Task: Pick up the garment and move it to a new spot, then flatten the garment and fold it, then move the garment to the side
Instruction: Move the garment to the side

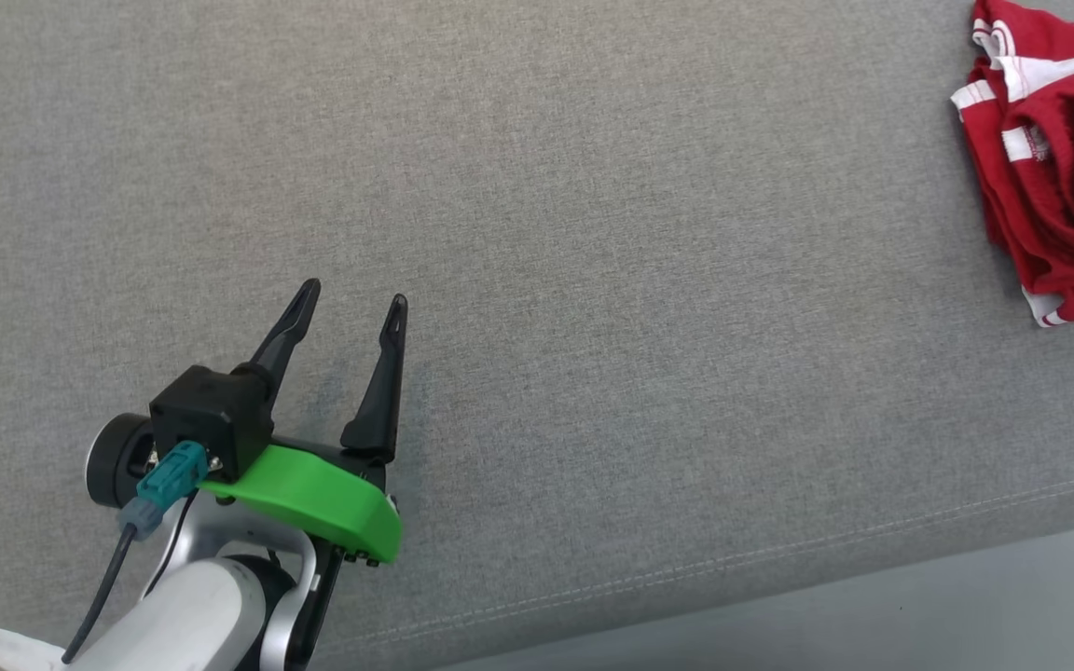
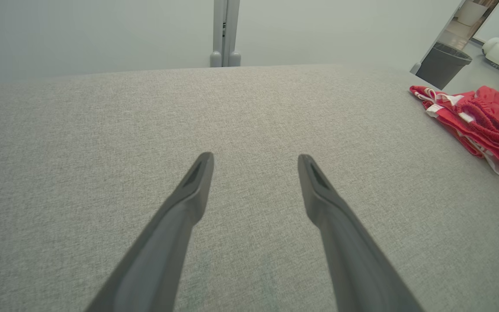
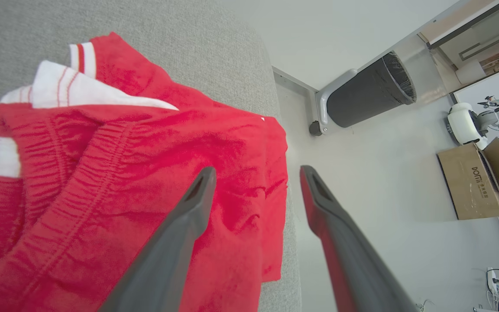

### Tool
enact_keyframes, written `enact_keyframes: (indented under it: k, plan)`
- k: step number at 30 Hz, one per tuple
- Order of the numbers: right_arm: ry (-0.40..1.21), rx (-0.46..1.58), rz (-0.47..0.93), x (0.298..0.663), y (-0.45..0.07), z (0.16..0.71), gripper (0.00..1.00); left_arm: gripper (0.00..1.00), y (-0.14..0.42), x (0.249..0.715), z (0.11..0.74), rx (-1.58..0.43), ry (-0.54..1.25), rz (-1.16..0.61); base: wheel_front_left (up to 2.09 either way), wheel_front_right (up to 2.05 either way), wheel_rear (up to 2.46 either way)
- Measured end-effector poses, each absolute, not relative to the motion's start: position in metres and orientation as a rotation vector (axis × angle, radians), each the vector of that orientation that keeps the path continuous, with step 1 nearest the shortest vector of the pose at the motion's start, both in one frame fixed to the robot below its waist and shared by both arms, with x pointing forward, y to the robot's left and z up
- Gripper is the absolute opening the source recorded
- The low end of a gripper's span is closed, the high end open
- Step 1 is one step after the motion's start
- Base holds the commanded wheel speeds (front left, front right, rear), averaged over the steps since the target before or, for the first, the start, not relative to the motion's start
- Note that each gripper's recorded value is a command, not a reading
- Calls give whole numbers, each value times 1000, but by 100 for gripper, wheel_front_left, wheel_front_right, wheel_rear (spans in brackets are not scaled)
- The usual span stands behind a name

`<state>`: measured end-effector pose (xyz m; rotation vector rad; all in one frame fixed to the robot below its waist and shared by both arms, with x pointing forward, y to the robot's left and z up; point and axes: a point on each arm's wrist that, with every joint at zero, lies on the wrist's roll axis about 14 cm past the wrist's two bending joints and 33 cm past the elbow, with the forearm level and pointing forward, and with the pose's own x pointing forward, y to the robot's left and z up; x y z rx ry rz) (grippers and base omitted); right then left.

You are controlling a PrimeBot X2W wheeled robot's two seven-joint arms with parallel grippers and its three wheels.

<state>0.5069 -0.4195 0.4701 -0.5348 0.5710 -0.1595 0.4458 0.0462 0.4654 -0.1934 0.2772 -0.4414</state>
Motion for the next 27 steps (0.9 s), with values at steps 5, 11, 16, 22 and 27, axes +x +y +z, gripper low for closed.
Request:
enact_keyframes:
  k: [5, 11, 16, 22, 27]
  plan:
    - [485, -483, -156, 511, -411, 489, 100, 100, 41, 445, 473, -214, 257, -448, 0, 0, 0]
    - [395, -418, -148, 514, -398, 512, 100, 100, 41, 446, 486, -242, 214, -448, 0, 0, 0]
    - [275, -369, -115, 518, -378, 546, 100, 100, 47, 448, 501, -279, 163, -427, 0, 0, 0]
    - [151, -302, -35, 512, -340, 578, 100, 100, 70, 442, 513, -328, 102, -335, 0, 0, 0]
    - [107, -240, 26, 498, -311, 581, 100, 100, 94, 429, 518, -353, 72, -277, 0, 0, 0]
